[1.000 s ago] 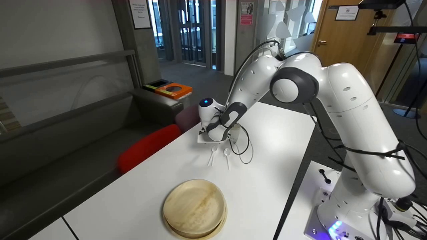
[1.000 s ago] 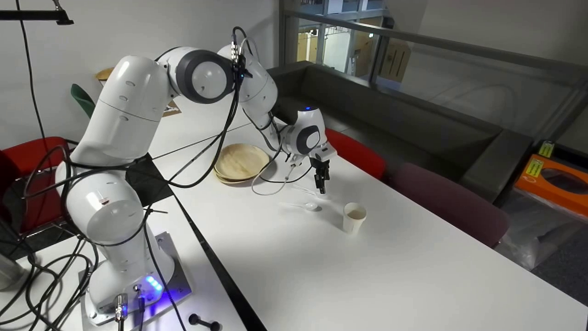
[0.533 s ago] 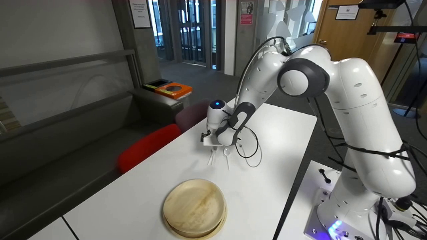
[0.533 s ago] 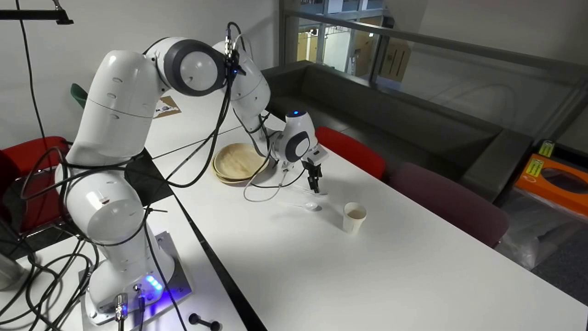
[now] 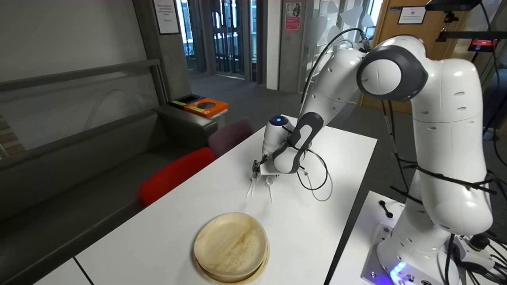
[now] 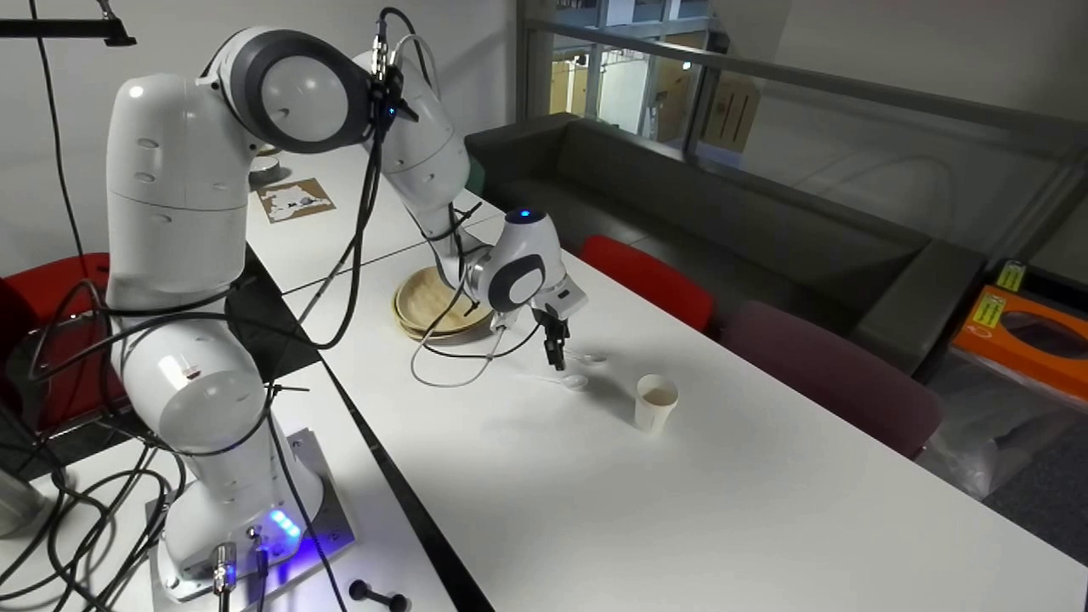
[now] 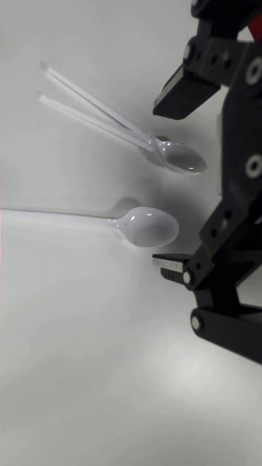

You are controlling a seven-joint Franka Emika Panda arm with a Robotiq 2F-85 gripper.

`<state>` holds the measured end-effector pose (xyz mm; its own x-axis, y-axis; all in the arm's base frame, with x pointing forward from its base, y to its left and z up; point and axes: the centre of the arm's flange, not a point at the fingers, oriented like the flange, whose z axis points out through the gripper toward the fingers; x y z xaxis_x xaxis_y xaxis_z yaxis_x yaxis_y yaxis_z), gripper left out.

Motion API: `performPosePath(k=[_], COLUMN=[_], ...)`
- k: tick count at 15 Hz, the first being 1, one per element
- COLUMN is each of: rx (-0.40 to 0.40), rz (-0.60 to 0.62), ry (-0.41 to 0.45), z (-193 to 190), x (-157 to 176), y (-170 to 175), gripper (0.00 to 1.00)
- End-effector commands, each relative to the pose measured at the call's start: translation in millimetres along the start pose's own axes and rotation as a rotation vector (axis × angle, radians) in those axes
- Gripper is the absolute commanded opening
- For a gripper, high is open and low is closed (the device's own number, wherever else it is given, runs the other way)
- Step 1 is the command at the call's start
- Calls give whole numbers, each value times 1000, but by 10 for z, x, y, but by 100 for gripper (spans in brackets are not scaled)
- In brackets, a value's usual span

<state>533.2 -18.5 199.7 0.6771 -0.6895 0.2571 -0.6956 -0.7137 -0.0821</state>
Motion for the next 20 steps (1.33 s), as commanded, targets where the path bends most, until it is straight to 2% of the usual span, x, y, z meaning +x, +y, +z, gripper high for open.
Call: performPosePath(k=[1, 5, 8, 14, 20], rx=[-1, -49, -73, -75, -96], rz=[-5, 36, 93, 146, 124], ry=[-84, -188, -232, -207, -222], z=[-94, 141, 221, 330, 611], x=[-219, -330, -224, 192, 244], y=[250, 305, 339, 211, 59], gripper=[100, 100, 100, 100, 100])
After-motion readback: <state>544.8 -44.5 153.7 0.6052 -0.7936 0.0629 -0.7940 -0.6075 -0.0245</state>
